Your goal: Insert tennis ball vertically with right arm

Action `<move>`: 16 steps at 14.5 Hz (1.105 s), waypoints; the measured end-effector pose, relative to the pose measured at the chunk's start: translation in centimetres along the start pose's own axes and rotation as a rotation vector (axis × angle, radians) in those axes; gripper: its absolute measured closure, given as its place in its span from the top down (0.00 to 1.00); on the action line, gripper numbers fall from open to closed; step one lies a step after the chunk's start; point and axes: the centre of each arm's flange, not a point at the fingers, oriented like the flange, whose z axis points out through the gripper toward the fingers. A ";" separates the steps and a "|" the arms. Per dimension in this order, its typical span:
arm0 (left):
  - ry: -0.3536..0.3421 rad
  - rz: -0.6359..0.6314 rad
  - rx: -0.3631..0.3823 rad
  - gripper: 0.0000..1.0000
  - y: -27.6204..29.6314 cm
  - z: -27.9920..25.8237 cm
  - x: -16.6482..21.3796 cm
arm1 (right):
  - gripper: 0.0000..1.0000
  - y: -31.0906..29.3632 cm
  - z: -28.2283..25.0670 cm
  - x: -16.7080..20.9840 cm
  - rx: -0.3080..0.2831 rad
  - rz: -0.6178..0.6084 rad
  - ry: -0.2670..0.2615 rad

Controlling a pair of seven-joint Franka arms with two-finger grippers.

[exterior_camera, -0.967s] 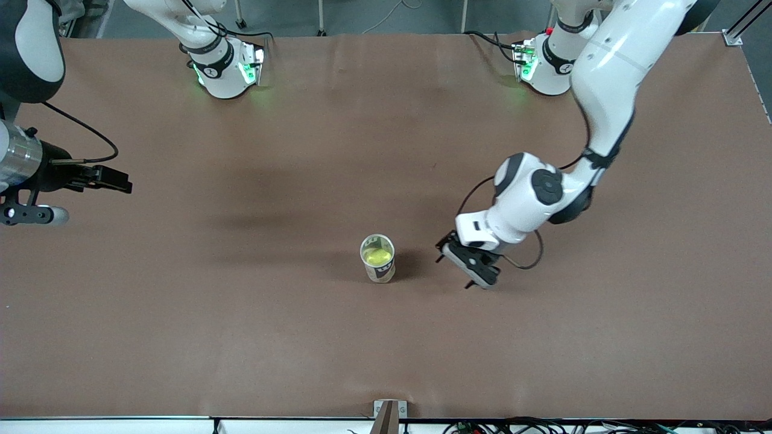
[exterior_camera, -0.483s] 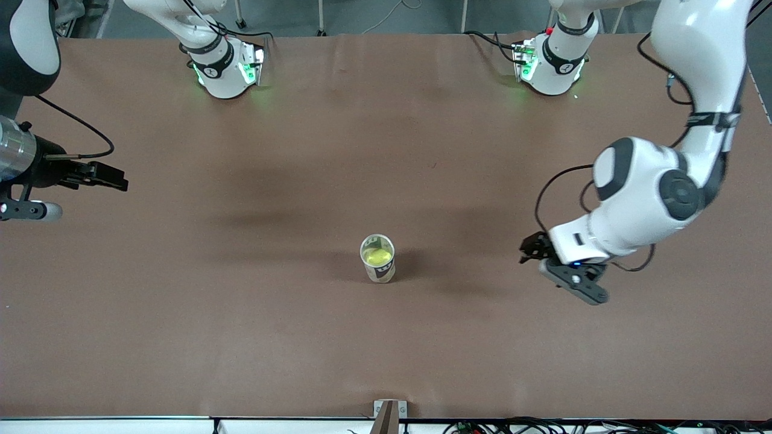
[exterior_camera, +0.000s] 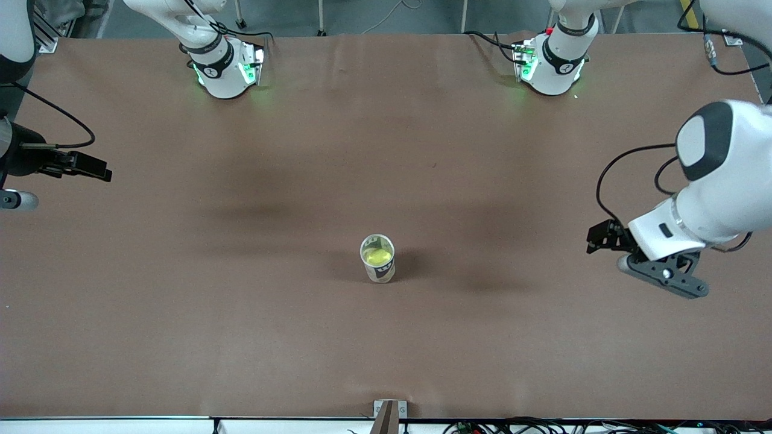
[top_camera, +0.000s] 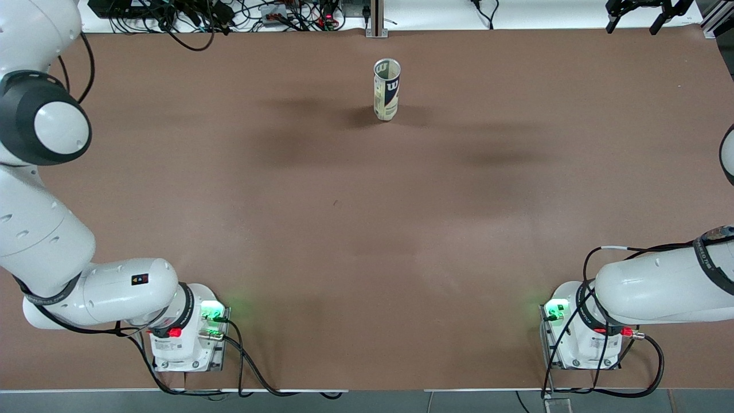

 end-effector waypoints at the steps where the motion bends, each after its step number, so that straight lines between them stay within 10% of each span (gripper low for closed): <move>1: -0.016 -0.018 0.014 1.00 0.5 -1.6 -0.7 | 1.00 0.0 0.0 -0.1 0.000 0.000 -0.003; 16: -0.070 -0.196 0.157 1.00 -1.1 -14.2 -8.5 | 1.00 0.4 -1.8 -1.3 0.009 -0.035 0.017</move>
